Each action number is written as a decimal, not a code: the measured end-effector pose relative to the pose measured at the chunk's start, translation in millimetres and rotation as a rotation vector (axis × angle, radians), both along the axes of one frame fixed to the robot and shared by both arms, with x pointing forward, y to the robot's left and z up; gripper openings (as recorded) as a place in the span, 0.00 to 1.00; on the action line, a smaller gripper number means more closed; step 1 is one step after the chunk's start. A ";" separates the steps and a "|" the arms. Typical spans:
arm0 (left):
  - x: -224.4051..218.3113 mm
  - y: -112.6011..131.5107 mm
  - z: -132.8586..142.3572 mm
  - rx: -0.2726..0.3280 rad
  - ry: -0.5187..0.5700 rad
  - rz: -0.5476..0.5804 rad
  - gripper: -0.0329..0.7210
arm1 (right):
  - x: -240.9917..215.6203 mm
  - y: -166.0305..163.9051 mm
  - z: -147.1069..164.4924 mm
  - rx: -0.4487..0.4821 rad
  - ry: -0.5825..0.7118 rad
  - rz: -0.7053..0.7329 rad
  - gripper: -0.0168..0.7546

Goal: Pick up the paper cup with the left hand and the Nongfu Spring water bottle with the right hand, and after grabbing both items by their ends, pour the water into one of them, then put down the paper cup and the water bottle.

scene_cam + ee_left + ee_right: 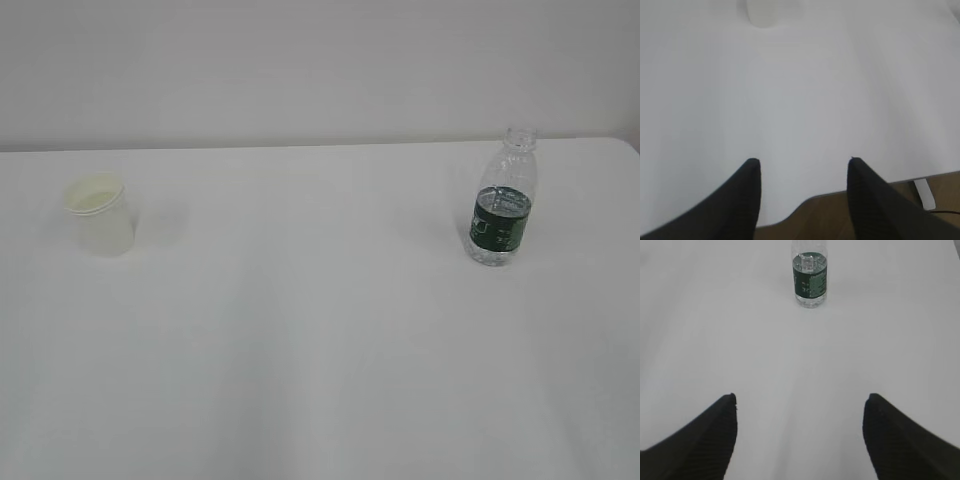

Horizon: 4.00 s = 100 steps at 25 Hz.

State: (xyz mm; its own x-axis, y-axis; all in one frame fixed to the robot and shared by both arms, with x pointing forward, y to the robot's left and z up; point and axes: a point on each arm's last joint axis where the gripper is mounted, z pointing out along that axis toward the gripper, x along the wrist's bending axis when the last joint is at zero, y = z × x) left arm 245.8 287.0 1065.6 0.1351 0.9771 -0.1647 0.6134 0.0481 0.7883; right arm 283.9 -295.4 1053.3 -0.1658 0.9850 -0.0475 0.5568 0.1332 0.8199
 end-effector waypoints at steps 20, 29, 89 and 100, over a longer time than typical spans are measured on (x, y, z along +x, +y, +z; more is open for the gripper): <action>-22.6 2.1 -4.3 -0.007 -0.143 0.004 0.45 | -19.5 -3.1 2.7 0.022 -0.124 0.022 0.67; -21.5 5.4 -5.7 0.028 -0.143 0.026 0.53 | -20.4 -2.8 2.4 0.013 -0.125 0.033 0.67; -16.4 5.5 -8.2 0.043 -0.161 0.129 0.75 | -44.0 -15.5 -7.4 -0.029 -0.024 -0.045 0.76; -16.3 5.0 -8.0 0.038 -0.163 0.127 0.75 | -53.0 -17.1 -8.1 -0.009 -0.078 -0.043 0.76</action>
